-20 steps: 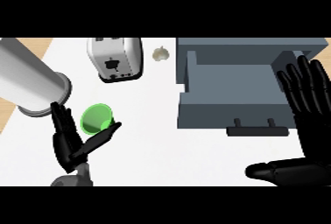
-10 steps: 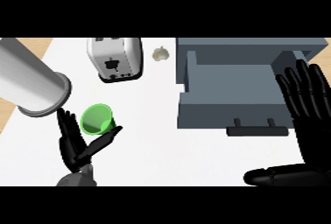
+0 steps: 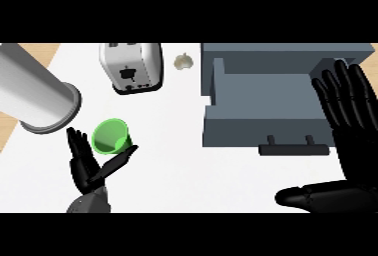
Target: Pick up the cup, place it into the drawer and close the drawer
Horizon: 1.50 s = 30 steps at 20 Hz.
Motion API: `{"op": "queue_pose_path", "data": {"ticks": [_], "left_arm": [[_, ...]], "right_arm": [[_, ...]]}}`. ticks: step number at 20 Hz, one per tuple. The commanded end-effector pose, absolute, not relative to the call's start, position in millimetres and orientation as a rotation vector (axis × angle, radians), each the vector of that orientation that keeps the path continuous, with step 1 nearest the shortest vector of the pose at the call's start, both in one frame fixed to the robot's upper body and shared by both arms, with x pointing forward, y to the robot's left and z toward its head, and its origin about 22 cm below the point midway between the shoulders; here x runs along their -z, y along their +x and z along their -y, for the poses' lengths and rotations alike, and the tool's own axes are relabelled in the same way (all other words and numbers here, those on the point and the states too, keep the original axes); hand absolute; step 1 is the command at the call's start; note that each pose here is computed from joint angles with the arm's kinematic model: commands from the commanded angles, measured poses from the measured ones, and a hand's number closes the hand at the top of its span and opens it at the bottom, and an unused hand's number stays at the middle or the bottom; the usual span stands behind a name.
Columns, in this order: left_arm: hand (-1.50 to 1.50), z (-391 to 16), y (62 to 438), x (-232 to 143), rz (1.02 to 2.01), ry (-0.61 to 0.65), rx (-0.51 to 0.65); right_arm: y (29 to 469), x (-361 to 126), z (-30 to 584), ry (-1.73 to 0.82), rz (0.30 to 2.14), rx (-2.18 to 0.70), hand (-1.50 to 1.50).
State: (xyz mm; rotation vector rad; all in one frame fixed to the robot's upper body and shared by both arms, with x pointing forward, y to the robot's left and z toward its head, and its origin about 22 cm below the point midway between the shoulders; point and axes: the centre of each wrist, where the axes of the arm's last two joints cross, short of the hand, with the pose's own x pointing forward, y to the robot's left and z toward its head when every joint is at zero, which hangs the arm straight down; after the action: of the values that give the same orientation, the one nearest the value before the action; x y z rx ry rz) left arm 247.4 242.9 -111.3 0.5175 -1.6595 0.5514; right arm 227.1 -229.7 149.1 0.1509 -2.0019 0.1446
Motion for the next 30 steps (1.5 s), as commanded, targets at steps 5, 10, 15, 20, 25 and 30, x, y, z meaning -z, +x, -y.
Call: {"op": "queue_pose_path", "data": {"ticks": [5,10,15,20,25,30], "left_arm": [[-1.5,-248,244,124,1.653,0.495,-0.536],[-1.5,-232,237,155,1.679,0.456,-0.529],[-1.5,-271,261,137,1.7,0.433,-0.591],[-1.5,-245,251,153,1.703,0.416,-0.596],[-1.5,-275,272,141,1.723,0.295,-0.631],[-1.5,-267,275,141,1.768,0.204,-0.642]], "right_arm": [[216,-126,230,0.167,2.0,-0.136,-1.5],[225,-149,235,0.157,2.004,-0.151,-1.5],[232,-142,234,0.185,2.006,-0.122,-1.5],[219,-144,237,0.168,2.005,-0.136,-1.5],[217,-142,244,0.175,1.997,-0.124,-1.5],[228,-136,226,0.169,1.987,-0.157,-1.5]]}}
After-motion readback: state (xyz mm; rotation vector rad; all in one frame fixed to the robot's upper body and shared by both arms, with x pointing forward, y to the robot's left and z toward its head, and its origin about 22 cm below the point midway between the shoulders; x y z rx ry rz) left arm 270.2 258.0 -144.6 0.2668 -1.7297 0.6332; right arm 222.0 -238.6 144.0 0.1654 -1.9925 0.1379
